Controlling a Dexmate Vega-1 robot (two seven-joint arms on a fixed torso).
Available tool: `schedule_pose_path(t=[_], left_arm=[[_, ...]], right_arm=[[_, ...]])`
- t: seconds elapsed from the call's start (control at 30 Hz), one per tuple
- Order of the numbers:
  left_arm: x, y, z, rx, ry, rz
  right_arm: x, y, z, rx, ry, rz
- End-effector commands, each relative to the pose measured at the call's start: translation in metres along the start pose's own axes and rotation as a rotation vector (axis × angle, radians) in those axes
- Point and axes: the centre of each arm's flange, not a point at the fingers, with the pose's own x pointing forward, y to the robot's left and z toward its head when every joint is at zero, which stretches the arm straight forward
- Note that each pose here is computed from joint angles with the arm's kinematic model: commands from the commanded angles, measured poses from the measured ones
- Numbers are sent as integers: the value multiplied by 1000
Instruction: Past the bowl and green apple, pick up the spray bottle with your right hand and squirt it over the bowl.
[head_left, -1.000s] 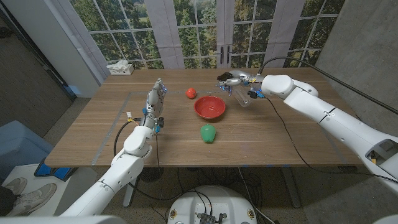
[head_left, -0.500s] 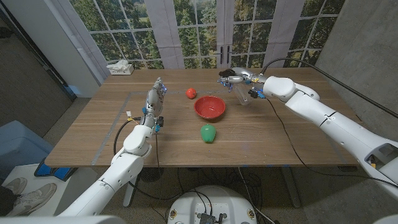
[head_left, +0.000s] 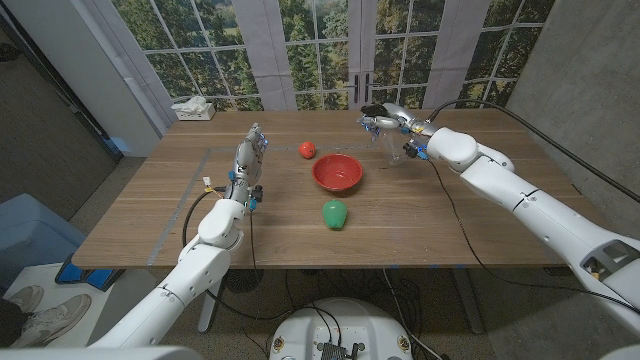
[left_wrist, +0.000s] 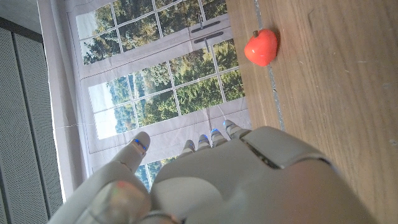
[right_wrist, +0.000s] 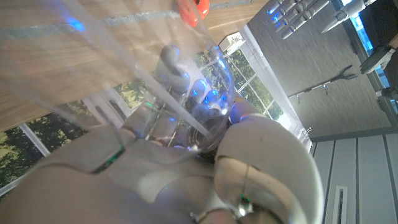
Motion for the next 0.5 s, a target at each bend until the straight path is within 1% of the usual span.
schedule_pose_path(t=[0.03, 0.27, 0.33, 0.4, 0.43, 0.5], left_arm=[[5, 0, 2, 5, -1, -5], [8, 1, 2, 8, 0, -9], [9, 1, 2, 9, 1, -8], [10, 1, 2, 7, -1, -8], [11, 1, 2, 10, 0, -11], [12, 1, 3, 10, 2, -11]], right_arm=[[-8, -9, -21, 73, -29, -138], [-11, -12, -31, 98, -34, -190], [-13, -14, -35, 113, -36, -222], [-14, -15, -37, 117, -33, -230], [-16, -15, -39, 122, -36, -250], [-18, -17, -43, 132, -33, -265]])
